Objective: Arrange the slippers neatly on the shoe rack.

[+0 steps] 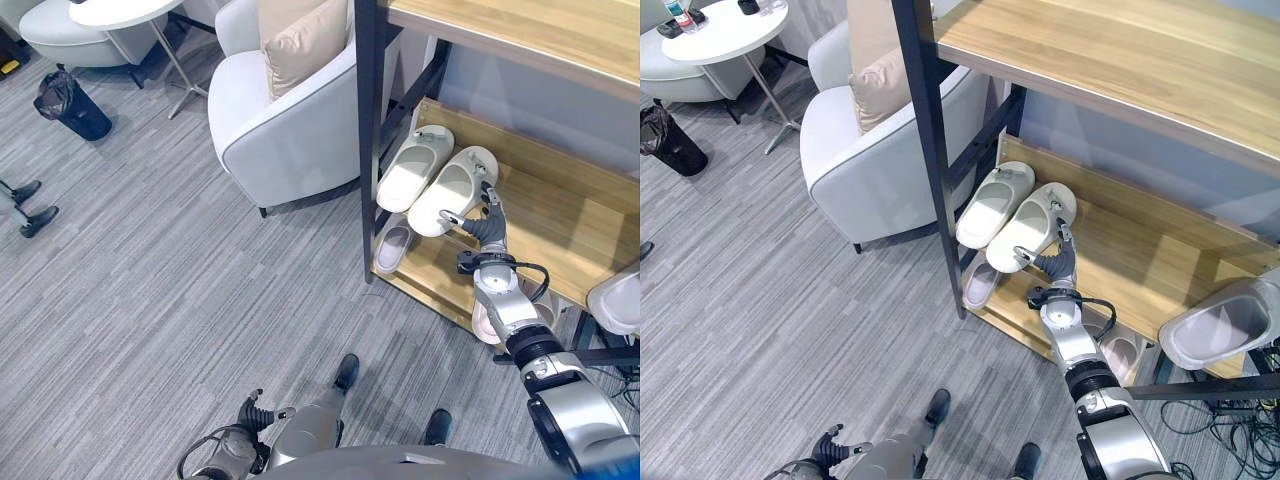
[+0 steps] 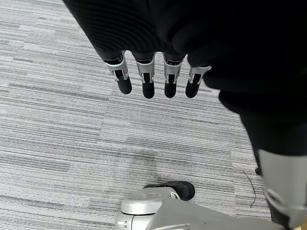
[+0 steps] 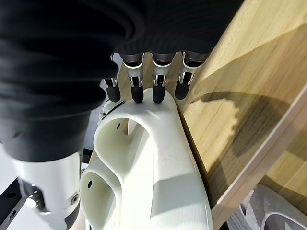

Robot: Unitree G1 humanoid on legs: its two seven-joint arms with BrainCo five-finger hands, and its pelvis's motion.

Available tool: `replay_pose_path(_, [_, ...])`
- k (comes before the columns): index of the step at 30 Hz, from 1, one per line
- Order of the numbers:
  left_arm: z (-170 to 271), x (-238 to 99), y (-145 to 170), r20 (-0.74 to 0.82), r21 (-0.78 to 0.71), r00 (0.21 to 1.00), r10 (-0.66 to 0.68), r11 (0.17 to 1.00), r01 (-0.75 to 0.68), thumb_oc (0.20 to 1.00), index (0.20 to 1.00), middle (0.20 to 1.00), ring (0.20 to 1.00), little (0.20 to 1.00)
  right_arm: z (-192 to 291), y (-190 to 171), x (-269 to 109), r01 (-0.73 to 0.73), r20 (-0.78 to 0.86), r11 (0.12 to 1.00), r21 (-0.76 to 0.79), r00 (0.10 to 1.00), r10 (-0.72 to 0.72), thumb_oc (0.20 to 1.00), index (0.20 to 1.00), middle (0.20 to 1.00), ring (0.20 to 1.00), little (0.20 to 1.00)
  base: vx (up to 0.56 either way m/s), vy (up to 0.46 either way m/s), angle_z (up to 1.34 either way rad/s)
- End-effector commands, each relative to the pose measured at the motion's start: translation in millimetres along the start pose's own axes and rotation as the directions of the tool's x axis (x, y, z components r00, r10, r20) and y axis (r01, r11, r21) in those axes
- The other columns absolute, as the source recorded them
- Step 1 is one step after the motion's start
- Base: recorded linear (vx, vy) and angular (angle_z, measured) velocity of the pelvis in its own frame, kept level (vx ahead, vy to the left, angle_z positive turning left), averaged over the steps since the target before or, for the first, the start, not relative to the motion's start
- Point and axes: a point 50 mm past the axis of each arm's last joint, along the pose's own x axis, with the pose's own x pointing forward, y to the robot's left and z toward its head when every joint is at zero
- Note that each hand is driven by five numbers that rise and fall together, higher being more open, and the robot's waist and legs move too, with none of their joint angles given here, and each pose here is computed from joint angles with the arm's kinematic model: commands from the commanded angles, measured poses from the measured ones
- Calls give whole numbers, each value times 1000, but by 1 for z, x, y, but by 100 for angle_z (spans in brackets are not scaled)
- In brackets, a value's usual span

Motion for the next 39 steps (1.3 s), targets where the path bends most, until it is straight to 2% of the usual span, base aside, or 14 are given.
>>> replay_pose_path(1, [-9,-3,-14,-58,45,997,-49,998,52,1000,1000,1000,1000,1000,32,-28,17,142,134,988,56,980,-149,1000,1000,1000,1000,1000,0,0,0])
replay_pose_path(2, [-9,-3,-13,-62,45,997,-45,998,48,1000,1000,1000,1000,1000,33,-41,18,212,130,972,99,966,-224,1000,1000,1000,1000,1000,0,0,0])
replay_pose_path(6, [-14,-4,-13,-78,46,996,-36,998,39,1000,1000,1000,1000,1000,42,-63,14,291,191,949,121,932,-309,1000,1000,1000,1000,1000,3,-9,-1])
replay_pose_path(11, [-18,-6,-15,-83,48,996,-44,998,49,1000,1000,1000,1000,1000,32,-96,5,382,229,924,-31,902,-365,1000,1000,1000,1000,1000,-2,-24,-5])
replay_pose_path(13, [-16,-6,-16,-73,46,996,-45,998,48,1000,1000,1000,1000,1000,24,-113,1,432,238,888,-158,889,-391,1000,1000,1000,1000,1000,-21,-26,-9])
replay_pose_path(17, [-14,-6,-18,-63,45,997,-44,998,47,1000,1000,1000,1000,1000,17,-127,-6,484,252,838,-254,869,-426,1000,1000,1000,1000,1000,-14,-13,-8])
replay_pose_path(20, [-16,-7,-20,-71,38,997,-41,998,44,1000,1000,1000,1000,1000,13,-133,-14,523,225,833,-180,846,-483,1000,1000,1000,1000,1000,0,-8,-10])
replay_pose_path(23, [-16,-7,-20,-75,31,996,-40,999,42,1000,1000,1000,1000,1000,14,-136,-19,536,241,823,-186,837,-491,1000,1000,1000,1000,1000,-2,-9,-6])
replay_pose_path(27, [-20,-9,-23,-83,41,995,-48,998,52,1000,1000,1000,1000,1000,6,-144,-29,573,250,780,-252,817,-519,1000,1000,1000,1000,1000,1,-15,-5])
replay_pose_path(33, [-19,-9,-23,-84,37,996,-35,999,38,1000,1000,1000,1000,1000,-18,-148,-36,572,174,730,-375,816,-551,1000,1000,1000,1000,1000,0,-4,-2])
replay_pose_path(39, [-17,-8,-22,-87,29,996,-24,999,27,1000,1000,1000,1000,1000,-37,-133,-43,519,62,778,-354,843,-534,1000,1000,1000,1000,1000,-1,-3,-2])
